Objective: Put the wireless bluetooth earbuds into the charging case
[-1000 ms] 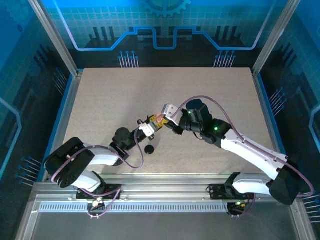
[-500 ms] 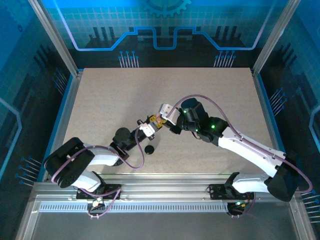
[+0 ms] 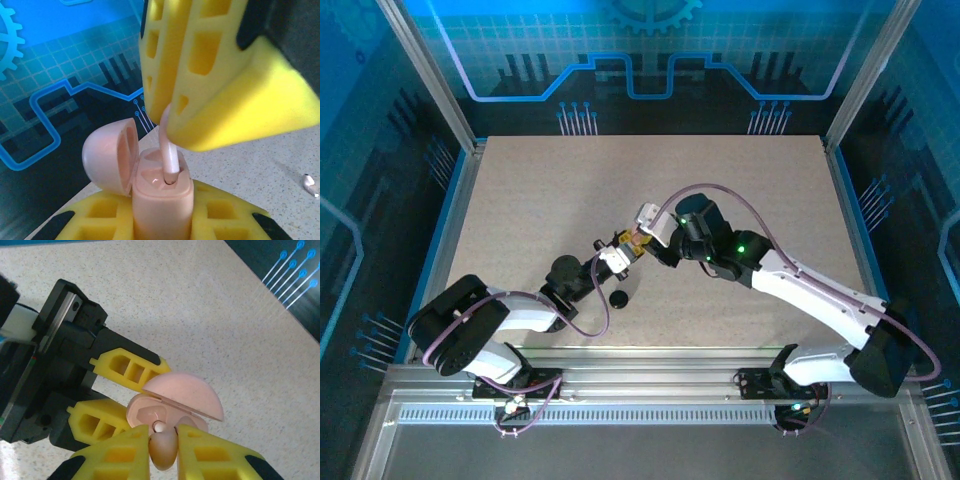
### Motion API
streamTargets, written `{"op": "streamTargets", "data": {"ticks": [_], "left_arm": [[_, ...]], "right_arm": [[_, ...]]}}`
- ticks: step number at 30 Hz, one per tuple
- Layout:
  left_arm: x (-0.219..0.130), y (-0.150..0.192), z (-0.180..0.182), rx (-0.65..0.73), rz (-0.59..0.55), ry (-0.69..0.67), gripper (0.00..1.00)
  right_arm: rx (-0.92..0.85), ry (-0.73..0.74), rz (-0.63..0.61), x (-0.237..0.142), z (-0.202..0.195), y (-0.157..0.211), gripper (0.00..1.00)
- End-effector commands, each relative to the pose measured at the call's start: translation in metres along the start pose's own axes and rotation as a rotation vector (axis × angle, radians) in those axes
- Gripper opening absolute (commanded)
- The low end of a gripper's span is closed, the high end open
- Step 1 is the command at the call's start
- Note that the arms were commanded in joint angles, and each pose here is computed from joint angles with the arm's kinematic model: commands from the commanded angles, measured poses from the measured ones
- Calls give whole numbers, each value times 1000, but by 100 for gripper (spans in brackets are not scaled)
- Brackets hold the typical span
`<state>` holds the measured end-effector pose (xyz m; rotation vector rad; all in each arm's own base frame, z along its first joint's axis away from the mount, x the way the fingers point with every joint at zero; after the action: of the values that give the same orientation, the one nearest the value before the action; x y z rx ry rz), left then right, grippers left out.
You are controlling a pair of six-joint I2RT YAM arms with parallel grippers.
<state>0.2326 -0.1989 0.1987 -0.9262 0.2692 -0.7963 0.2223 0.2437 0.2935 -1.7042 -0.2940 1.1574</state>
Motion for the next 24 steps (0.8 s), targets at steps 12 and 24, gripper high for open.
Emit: {"op": "streamTargets", "data": {"ticks": [12,24], "left_arm": [[-4,-12,0,29,-73,-11,14],[-3,-12,2,25,-63,-29,14]], "right_arm": [[266,-49,82,2,-3,-5,22],[367,-7,99,1,-9,-7,23]]}}
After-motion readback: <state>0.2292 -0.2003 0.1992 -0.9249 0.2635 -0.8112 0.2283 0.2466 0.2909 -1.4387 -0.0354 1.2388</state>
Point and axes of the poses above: each hand's point on the last joint's axis, 136 mm out from that joint toward the fingers, its own x axis out along the fingers, its own z axis along the line the jaws close on, y = z × x, the point moved 9 cm from there along -x, back along the fingers, and after that the axes turned 12 degrees about x, right-handed, at the moved point
